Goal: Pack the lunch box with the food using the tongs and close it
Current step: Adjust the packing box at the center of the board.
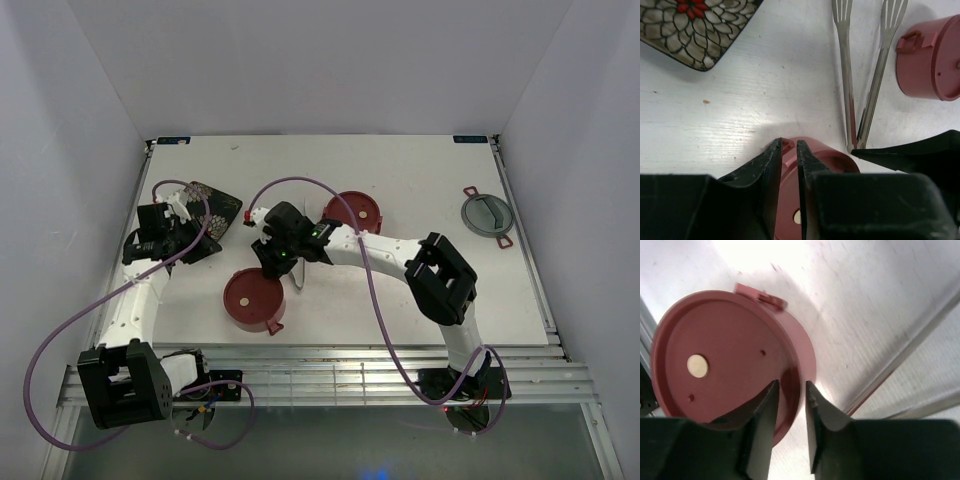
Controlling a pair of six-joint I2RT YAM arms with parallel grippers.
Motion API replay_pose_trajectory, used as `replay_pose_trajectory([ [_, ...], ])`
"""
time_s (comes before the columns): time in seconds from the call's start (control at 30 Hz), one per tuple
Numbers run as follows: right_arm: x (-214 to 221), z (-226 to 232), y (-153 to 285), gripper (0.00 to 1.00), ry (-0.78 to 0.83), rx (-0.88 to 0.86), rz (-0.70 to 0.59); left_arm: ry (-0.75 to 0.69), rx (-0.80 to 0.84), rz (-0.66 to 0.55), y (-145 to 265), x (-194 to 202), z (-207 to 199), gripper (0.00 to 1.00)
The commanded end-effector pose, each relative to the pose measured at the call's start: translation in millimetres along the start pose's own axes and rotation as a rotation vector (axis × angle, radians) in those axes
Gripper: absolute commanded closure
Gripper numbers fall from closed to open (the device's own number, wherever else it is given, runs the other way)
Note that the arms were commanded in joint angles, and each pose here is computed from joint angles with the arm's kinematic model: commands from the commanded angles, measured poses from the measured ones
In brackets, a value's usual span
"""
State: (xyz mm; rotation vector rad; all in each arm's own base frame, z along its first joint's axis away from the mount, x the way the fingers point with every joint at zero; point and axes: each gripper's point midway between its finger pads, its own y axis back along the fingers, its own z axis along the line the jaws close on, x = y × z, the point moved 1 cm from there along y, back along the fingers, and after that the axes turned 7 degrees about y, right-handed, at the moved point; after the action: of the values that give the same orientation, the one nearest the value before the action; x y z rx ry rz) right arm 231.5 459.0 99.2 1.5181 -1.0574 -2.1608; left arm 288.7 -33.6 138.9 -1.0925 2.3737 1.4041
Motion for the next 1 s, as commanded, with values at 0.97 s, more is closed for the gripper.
replay_pose_trajectory([
  [0.97,23.0,73.0,68.2,0.31,-0.411,0.038,-0.246,0.091,0.108,0.035,-21.9,0.7,6.5,0.60],
])
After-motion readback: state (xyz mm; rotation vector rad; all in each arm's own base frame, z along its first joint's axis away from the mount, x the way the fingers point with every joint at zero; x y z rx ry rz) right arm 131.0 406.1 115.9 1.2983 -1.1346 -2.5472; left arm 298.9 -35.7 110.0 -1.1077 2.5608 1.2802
